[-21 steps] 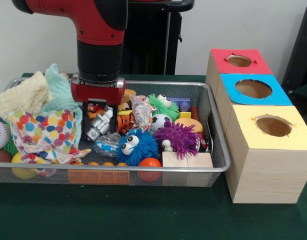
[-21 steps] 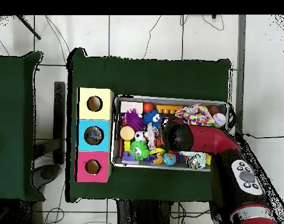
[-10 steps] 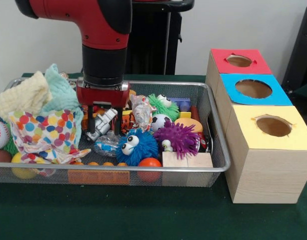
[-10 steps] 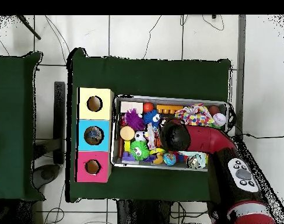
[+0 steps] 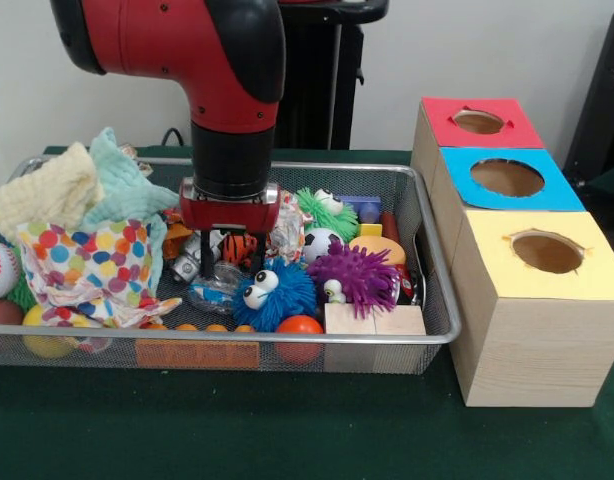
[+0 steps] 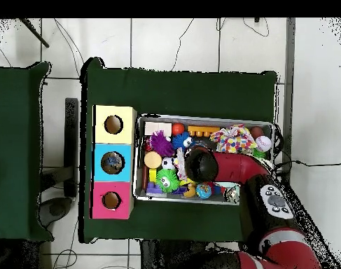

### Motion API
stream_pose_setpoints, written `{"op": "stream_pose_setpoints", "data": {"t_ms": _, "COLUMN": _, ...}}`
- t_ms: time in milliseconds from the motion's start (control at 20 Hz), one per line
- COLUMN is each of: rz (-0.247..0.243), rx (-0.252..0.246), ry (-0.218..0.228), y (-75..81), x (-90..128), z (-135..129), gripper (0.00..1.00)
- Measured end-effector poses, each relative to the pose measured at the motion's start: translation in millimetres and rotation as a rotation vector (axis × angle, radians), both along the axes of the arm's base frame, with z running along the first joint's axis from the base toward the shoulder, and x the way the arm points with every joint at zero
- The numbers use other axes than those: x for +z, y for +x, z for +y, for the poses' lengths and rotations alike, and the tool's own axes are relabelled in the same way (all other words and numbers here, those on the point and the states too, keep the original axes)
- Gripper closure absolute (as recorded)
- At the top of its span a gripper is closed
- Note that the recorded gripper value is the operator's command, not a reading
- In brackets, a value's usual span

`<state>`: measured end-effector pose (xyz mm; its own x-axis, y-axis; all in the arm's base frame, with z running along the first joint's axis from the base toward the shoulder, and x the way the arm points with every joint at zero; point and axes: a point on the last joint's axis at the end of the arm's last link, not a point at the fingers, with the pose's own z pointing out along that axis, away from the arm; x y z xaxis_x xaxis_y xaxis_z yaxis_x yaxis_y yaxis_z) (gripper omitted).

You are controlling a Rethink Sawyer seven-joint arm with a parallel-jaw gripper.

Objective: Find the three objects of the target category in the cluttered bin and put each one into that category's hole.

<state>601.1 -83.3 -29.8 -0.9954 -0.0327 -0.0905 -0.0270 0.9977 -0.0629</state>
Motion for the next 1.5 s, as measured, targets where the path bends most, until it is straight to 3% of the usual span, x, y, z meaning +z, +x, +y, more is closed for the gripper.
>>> {"op": "stream_pose_setpoints", "data": {"t_ms": 350, "rz": 0.008, "rx": 0.003, "ry": 0.003, "y": 2.4, "x": -19, "z": 3, "gripper": 0.00}}
{"op": "stream_pose_setpoints", "data": {"t_ms": 850, "rz": -0.100, "rx": -0.040, "ry": -0.036, "y": 48.3, "x": -23, "z": -41, "gripper": 0.00}}
{"op": "stream_pose_setpoints", "data": {"t_ms": 1150, "rz": -0.101, "rx": -0.068, "ry": -0.042, "y": 45.1, "x": -25, "z": -63, "gripper": 0.00}}
{"op": "stream_pose_setpoints", "data": {"t_ms": 1200, "rz": -0.102, "rx": -0.071, "ry": -0.042, "y": 44.9, "x": -25, "z": -65, "gripper": 1.00}}
{"op": "stream_pose_setpoints", "data": {"t_ms": 1500, "rz": -0.104, "rx": -0.073, "ry": -0.044, "y": 46.0, "x": -25, "z": -67, "gripper": 1.00}}
